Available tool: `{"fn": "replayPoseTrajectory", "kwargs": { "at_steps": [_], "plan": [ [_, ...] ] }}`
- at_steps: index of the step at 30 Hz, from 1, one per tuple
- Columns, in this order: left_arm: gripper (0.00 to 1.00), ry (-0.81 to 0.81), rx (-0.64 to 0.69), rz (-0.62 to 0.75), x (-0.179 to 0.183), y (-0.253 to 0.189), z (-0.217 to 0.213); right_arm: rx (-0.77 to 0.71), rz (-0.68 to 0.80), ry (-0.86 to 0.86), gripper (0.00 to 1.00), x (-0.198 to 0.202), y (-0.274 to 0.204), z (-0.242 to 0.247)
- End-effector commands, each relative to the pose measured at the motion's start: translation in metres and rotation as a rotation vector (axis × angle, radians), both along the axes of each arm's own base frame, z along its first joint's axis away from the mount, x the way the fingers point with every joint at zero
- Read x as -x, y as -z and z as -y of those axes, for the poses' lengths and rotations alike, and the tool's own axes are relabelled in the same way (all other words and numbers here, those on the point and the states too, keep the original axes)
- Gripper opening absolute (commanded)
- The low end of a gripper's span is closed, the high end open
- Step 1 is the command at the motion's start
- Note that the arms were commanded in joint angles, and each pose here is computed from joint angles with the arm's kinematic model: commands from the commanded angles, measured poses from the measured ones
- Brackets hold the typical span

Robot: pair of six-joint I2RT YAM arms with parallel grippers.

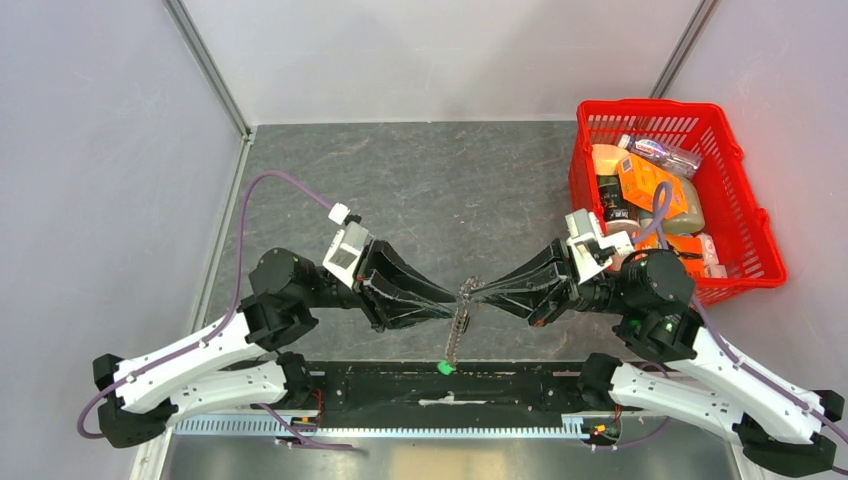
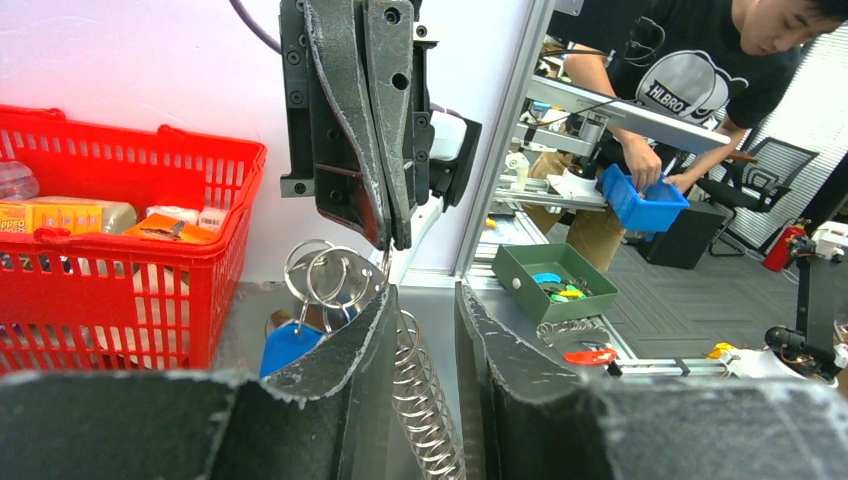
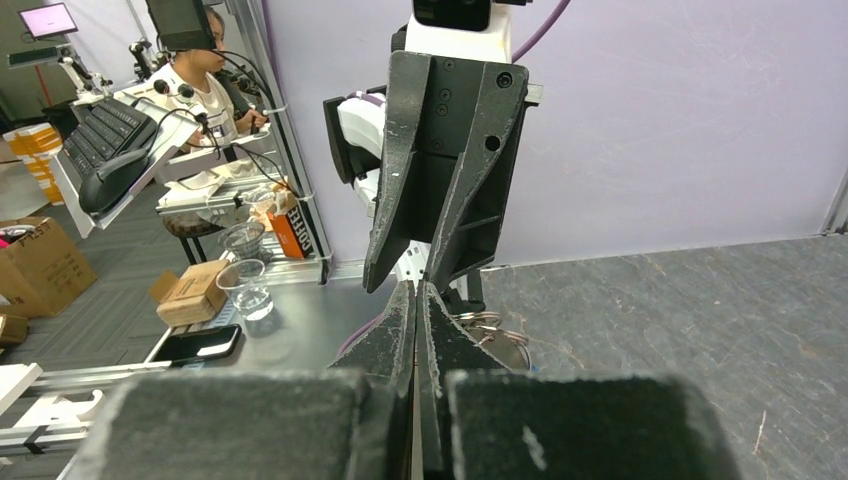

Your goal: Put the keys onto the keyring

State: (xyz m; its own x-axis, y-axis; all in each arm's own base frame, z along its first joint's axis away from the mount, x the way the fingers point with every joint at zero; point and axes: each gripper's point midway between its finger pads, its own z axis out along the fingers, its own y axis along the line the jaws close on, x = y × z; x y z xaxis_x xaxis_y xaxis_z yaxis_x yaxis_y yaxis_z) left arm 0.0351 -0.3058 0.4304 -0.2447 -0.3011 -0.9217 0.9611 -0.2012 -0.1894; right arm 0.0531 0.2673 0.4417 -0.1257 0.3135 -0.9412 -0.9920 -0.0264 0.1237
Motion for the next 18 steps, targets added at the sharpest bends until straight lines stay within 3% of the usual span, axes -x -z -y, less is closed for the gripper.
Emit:
{"fn": "replayPoseTrajectory", "kwargs": {
  "at_steps": [1,18],
  "plan": [
    [0.33,-0.023,0.071,0.057,0.0002,-0.0233,-0.0059,-0.066,0.019,-0.007,0.00,0.0012,-0.0159,0.0009],
    [0.28,-0.021,0.061,0.061,-0.0002,-0.0191,-0.0043,-0.088,0.019,-0.023,0.00,0.0062,-0.0223,0.0049]
  ]
}}
